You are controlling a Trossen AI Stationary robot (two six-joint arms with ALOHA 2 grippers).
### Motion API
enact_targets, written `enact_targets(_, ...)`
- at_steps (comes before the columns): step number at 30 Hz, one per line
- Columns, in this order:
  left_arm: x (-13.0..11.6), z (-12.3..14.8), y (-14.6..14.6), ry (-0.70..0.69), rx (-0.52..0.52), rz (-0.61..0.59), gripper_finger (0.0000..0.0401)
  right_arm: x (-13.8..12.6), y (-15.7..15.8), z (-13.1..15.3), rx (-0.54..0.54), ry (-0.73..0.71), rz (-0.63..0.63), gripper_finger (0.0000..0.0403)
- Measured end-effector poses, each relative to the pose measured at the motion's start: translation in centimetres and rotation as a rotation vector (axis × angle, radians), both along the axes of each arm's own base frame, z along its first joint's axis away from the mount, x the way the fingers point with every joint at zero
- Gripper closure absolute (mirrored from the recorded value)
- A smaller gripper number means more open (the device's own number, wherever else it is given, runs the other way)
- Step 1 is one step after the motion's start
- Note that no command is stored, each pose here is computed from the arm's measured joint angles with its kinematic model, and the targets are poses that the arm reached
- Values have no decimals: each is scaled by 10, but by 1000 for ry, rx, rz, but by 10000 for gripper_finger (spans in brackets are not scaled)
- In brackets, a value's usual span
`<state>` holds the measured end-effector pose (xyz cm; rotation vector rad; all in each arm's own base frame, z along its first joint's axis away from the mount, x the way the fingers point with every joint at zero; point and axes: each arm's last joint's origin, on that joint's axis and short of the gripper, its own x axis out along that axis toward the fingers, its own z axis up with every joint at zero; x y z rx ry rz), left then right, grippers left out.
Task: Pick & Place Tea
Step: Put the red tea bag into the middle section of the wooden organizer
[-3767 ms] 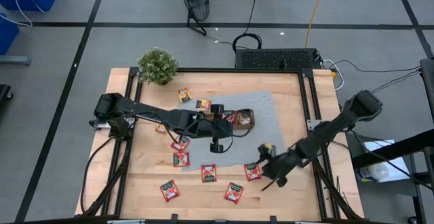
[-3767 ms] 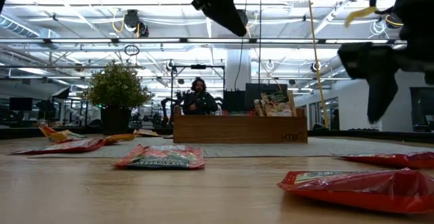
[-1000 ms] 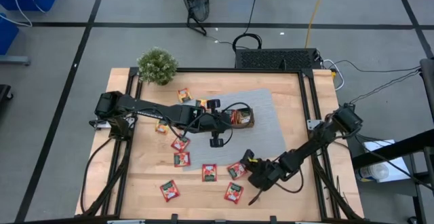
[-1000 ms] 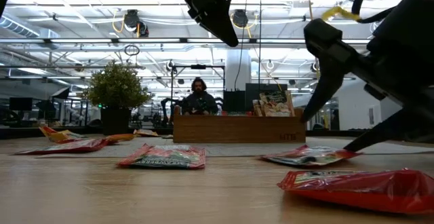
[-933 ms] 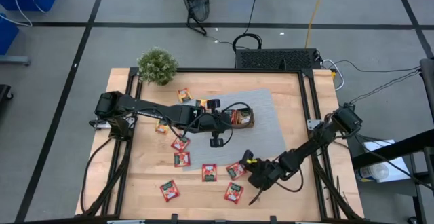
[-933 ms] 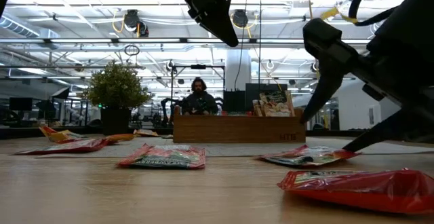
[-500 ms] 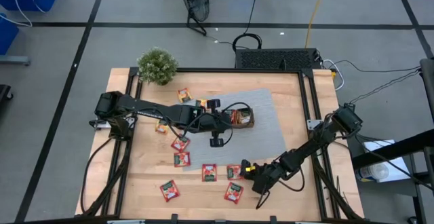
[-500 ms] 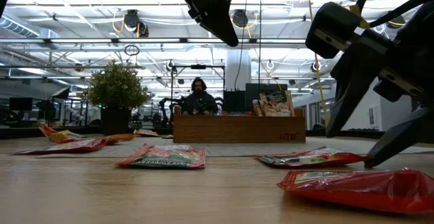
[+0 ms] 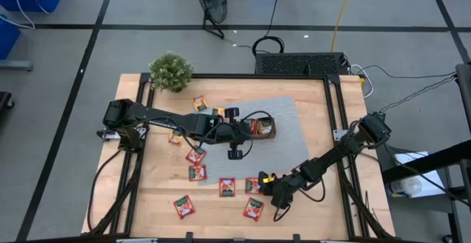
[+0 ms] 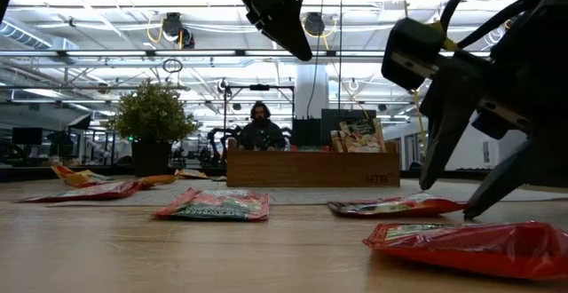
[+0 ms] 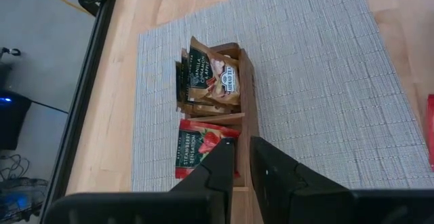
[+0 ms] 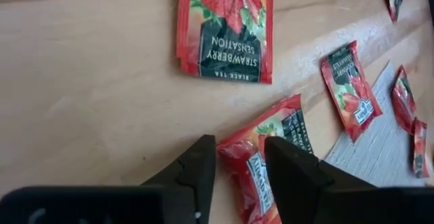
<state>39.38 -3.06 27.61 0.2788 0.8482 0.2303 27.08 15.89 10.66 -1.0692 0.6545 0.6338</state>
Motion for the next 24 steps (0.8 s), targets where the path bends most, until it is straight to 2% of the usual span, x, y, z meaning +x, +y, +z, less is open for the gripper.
enact_targets(4, 0, 0, 0, 0, 0, 0, 345, 2, -4, 0, -6, -4, -20, 329)
enact_targets(8, 0, 0, 0, 0, 0, 0, 345, 4, -8, -1, 4, 1, -53, 388)
enact_targets(14, 0, 0, 0, 0, -1, 1, 345, 4, -6, 0, 12, -12, -77, 402)
enact_targets(17, 0, 0, 0, 0, -1, 1, 345, 0, 3, 2, -62, -71, -65, 402)
enact_targets(24, 0, 0, 0, -2, -5, 5, 345, -11, 24, 9, -328, -271, -91, 403)
